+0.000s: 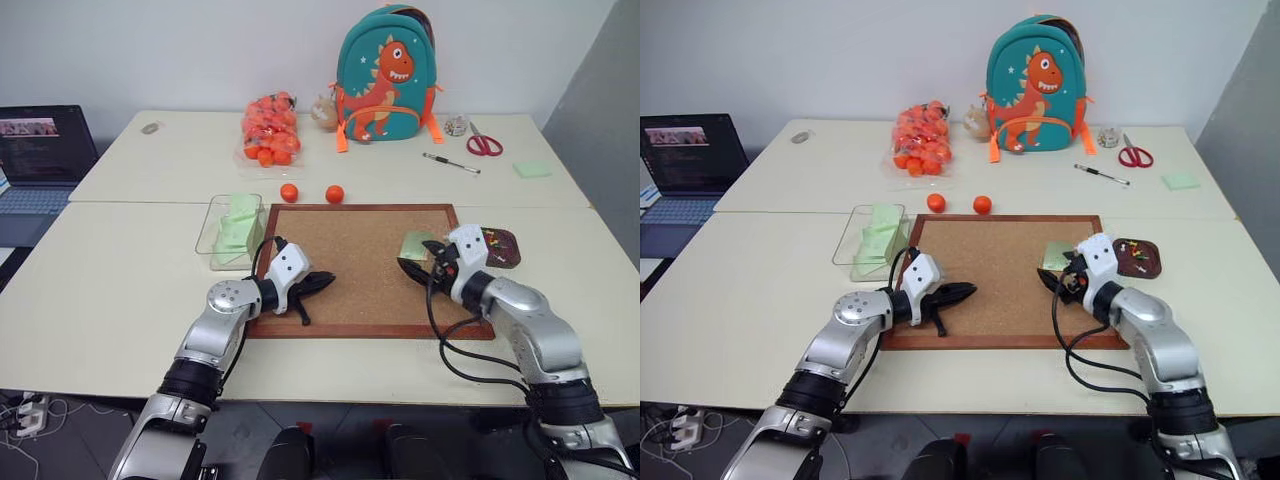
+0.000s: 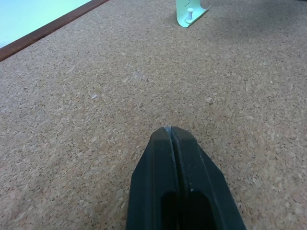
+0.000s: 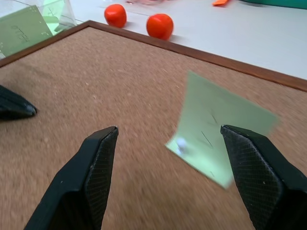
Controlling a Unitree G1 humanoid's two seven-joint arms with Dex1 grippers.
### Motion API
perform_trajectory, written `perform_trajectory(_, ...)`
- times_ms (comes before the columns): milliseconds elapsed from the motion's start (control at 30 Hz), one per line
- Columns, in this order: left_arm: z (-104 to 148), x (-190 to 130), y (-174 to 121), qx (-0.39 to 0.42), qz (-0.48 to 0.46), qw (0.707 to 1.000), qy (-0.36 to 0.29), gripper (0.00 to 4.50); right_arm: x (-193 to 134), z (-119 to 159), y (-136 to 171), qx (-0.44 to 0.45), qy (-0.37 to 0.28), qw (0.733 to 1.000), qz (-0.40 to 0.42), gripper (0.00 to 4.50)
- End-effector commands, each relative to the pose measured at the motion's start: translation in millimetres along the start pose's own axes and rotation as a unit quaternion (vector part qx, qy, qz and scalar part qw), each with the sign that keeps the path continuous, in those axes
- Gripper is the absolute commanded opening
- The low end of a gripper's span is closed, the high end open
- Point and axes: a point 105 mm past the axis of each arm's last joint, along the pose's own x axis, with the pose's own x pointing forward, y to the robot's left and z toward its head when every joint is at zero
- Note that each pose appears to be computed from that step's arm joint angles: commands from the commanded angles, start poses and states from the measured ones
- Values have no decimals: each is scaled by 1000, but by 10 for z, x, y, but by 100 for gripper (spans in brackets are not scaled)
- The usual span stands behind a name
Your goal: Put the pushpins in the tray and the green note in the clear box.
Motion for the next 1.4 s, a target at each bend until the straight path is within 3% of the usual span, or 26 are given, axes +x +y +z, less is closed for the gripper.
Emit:
perform_trajectory(33, -295, 40, -175, -22, -30, 998, 50, 0, 82, 21, -62, -3, 1, 1000, -14, 363)
perform_trajectory(300, -304, 35, -187, -23, -28, 998, 49, 0, 108, -65, -156, 9, 12, 999, -30, 363)
perform_trajectory(667, -305, 40, -194, -24, -27, 998, 48, 0, 172, -43, -128, 11, 7, 1000, -27, 193)
perform_trajectory(967, -314, 35, -197, -25, -26, 998, 49, 0, 181, -49, -163, 16, 6, 999, -37, 5)
perform_trajectory(1400, -322, 32, -203, -26, -25, 998, 49, 0, 81, 225, -118, 8, -47, 999, -17, 5)
